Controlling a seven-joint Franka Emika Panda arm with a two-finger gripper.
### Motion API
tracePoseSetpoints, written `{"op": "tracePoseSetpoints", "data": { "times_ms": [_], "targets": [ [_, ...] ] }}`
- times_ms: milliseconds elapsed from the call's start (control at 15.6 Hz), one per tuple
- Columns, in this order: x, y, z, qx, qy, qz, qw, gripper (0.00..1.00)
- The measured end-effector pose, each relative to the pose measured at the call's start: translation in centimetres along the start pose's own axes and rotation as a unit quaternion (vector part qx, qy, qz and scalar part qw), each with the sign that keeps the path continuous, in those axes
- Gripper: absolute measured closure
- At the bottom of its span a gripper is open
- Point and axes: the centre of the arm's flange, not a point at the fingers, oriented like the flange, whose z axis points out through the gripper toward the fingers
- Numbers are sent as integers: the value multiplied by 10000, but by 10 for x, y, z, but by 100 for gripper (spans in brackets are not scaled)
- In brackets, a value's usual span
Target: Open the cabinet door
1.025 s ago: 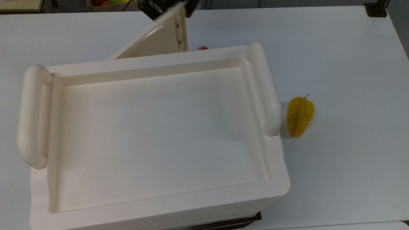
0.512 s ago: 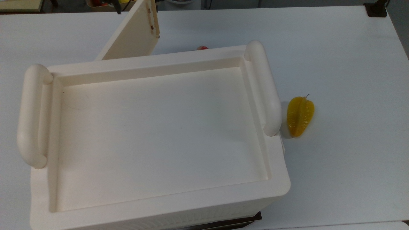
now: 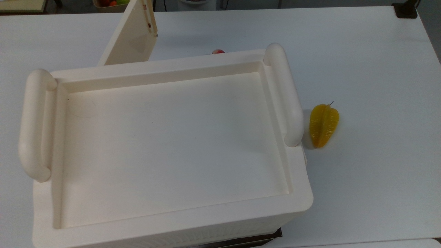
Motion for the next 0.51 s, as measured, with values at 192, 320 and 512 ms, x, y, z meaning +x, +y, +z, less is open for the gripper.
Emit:
{"op": "tracePoseSetpoints", "data": {
  "times_ms": [192, 320, 512],
  "targets": [
    [-7, 0, 4, 33, -50, -2, 10000, 0],
    [-7, -1, 11, 43, -77, -18, 10000, 0],
    [-7, -3, 18, 39, 28, -19, 10000, 0]
  ]
}}
